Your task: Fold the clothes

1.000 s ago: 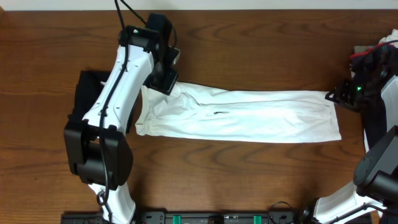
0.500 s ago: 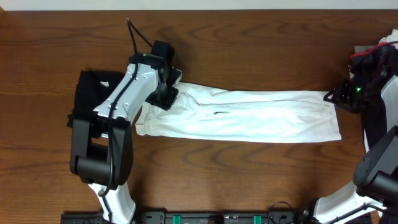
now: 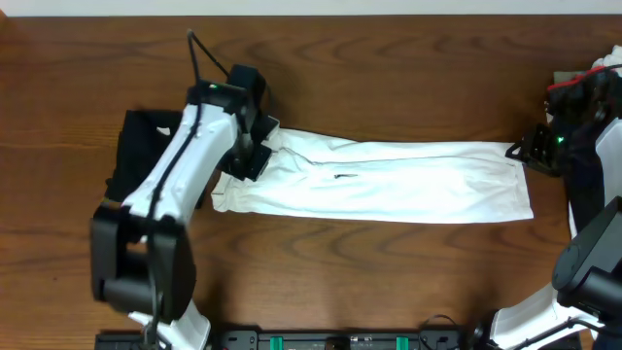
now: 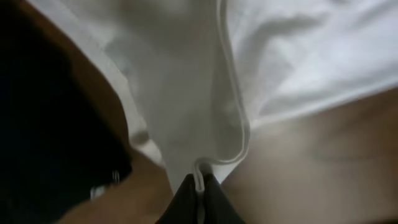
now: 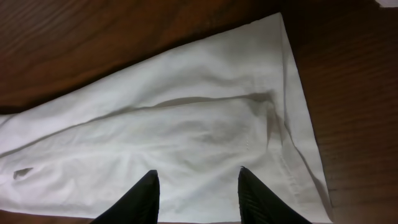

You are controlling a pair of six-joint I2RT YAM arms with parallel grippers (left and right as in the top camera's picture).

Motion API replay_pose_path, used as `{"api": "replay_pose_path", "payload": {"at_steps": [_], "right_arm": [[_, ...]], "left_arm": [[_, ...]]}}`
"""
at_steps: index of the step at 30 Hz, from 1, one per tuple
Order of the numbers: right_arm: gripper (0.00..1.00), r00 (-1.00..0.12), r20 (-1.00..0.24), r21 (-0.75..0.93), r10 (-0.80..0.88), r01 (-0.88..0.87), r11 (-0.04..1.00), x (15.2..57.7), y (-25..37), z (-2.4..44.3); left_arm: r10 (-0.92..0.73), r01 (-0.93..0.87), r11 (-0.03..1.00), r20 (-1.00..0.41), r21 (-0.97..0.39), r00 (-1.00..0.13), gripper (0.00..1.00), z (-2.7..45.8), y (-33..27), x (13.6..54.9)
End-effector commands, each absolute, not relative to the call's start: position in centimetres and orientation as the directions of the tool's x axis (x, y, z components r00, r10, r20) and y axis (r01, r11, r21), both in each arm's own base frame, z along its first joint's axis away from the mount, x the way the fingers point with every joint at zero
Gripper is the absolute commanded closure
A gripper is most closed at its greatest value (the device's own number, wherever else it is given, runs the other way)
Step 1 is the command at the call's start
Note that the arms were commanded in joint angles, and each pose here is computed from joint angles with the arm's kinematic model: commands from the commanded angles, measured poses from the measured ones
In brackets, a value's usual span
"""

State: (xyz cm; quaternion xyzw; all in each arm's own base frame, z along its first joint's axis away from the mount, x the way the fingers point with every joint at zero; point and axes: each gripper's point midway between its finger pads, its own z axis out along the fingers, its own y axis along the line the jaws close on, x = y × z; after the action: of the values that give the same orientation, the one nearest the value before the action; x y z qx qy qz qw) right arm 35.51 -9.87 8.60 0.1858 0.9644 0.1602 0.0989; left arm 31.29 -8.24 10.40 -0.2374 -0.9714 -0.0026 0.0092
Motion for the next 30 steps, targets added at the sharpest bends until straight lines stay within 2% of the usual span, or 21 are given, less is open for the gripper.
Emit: {"api": "replay_pose_path", "payload": {"at_steps": [1, 6, 7, 9, 10, 12, 16, 19, 27, 30], "right_arm": [[0.60, -0.901, -0.170, 0.354, 0.398, 0.321, 0.878, 36.1, -10.0, 10.0], [0.60, -0.901, -0.170, 0.354, 0.398, 0.321, 0.879, 36.1, -10.0, 10.0], [0.60, -0.901, -0.170, 0.354, 0.398, 0.321, 0.879, 36.1, -10.0, 10.0], [0.60, -0.901, -0.170, 0.354, 0.398, 0.321, 0.879, 36.1, -10.0, 10.0], [0.60, -0.901, -0.171, 0.353, 0.398, 0.321, 0.879, 36.1, -10.0, 10.0], [0.60, -0.901, -0.171, 0.354, 0.398, 0.321, 0.879, 36.1, -10.0, 10.0], [0.60, -0.901, -0.174, 0.353, 0.398, 0.320, 0.879, 36.2, -10.0, 10.0], [0.60, -0.901, -0.172, 0.353, 0.398, 0.321, 0.879, 36.1, -10.0, 10.0], [0.60, -0.902, -0.167, 0.354, 0.399, 0.323, 0.878, 36.0, -10.0, 10.0], [0.60, -0.900, -0.163, 0.356, 0.405, 0.329, 0.875, 36.0, -10.0, 10.0]], "left_arm": [[0.464, 0.463, 0.886, 0.034, -0.032, -0.885, 0.94, 11.0, -8.5, 30.5], [0.464, 0.462, 0.886, 0.068, -0.040, -0.883, 0.91, 11.0, -8.3, 29.7], [0.463, 0.462, 0.886, 0.071, -0.041, -0.883, 0.87, 11.0, -8.3, 29.7], [0.464, 0.463, 0.886, 0.056, -0.037, -0.884, 0.63, 10.9, -8.4, 30.0], [0.464, 0.463, 0.886, 0.034, -0.032, -0.885, 0.56, 10.9, -8.5, 30.6], [0.463, 0.464, 0.886, -0.024, -0.020, -0.886, 0.50, 10.9, -8.9, 32.0], [0.458, 0.480, 0.874, -0.200, -0.079, -0.866, 0.50, 11.1, -11.6, 35.5], [0.458, 0.491, 0.867, -0.248, -0.089, -0.854, 0.50, 10.3, -12.4, 37.1], [0.463, 0.481, 0.869, -0.150, -0.116, -0.873, 0.51, 4.5, -12.6, 37.6], [0.478, 0.494, 0.853, -0.127, -0.170, -0.869, 0.51, 3.1, -13.4, 37.2]]}}
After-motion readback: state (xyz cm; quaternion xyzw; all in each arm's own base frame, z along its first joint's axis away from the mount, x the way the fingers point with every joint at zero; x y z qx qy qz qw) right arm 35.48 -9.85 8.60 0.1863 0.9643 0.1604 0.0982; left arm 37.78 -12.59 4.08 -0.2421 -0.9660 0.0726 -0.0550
